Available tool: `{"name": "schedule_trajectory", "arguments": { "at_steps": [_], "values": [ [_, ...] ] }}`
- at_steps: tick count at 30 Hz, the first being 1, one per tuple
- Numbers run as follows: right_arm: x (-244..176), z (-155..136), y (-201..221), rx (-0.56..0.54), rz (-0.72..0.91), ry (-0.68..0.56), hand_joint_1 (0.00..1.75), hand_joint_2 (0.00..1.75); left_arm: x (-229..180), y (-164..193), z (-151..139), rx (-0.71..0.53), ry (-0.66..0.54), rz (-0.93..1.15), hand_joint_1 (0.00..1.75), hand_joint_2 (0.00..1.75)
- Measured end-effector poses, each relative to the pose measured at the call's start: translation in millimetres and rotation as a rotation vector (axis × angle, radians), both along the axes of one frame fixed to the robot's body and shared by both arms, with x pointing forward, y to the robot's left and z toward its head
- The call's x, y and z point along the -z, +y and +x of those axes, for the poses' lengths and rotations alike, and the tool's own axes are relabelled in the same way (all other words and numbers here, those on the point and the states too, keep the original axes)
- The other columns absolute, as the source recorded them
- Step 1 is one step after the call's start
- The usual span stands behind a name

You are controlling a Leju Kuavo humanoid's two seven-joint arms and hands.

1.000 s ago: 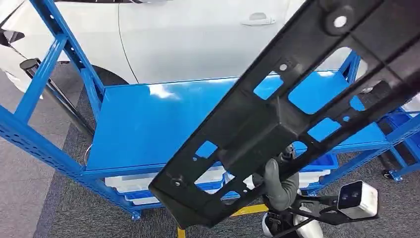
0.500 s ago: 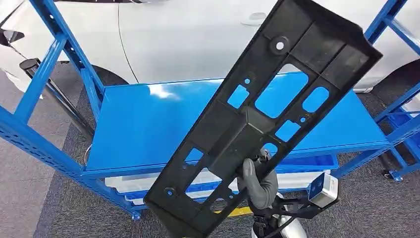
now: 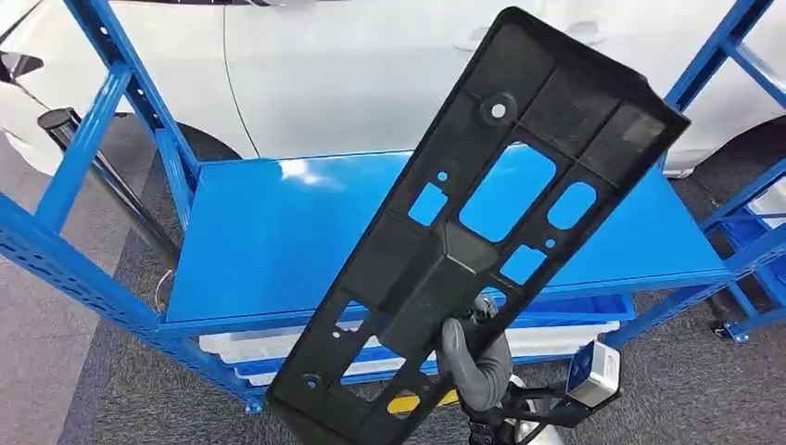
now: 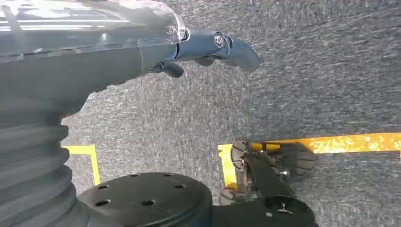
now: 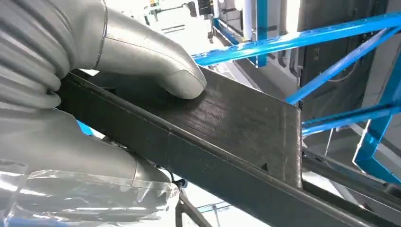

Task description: Take the parts from the cabinet and place them on the table.

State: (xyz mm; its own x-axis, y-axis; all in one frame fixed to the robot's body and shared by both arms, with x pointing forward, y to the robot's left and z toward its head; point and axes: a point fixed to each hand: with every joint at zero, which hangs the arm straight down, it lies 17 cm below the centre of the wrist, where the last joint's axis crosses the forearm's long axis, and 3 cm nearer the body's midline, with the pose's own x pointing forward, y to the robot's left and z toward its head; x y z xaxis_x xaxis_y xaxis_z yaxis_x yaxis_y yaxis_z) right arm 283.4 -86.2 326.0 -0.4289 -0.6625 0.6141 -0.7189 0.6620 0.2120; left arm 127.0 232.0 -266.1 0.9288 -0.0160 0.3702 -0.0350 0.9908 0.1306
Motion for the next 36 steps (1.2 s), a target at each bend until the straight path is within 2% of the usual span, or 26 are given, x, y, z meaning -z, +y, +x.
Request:
{"name": "schedule_trajectory", "arguments": {
  "at_steps": [36],
  "values": [
    [5.9, -0.4, 4.8, 0.005, -0.011, 0.021, 1.75, 1.75, -0.4, -4.4, 1.7, -0.002, 0.001, -0.021, 0.0, 1.75]
  ]
}}
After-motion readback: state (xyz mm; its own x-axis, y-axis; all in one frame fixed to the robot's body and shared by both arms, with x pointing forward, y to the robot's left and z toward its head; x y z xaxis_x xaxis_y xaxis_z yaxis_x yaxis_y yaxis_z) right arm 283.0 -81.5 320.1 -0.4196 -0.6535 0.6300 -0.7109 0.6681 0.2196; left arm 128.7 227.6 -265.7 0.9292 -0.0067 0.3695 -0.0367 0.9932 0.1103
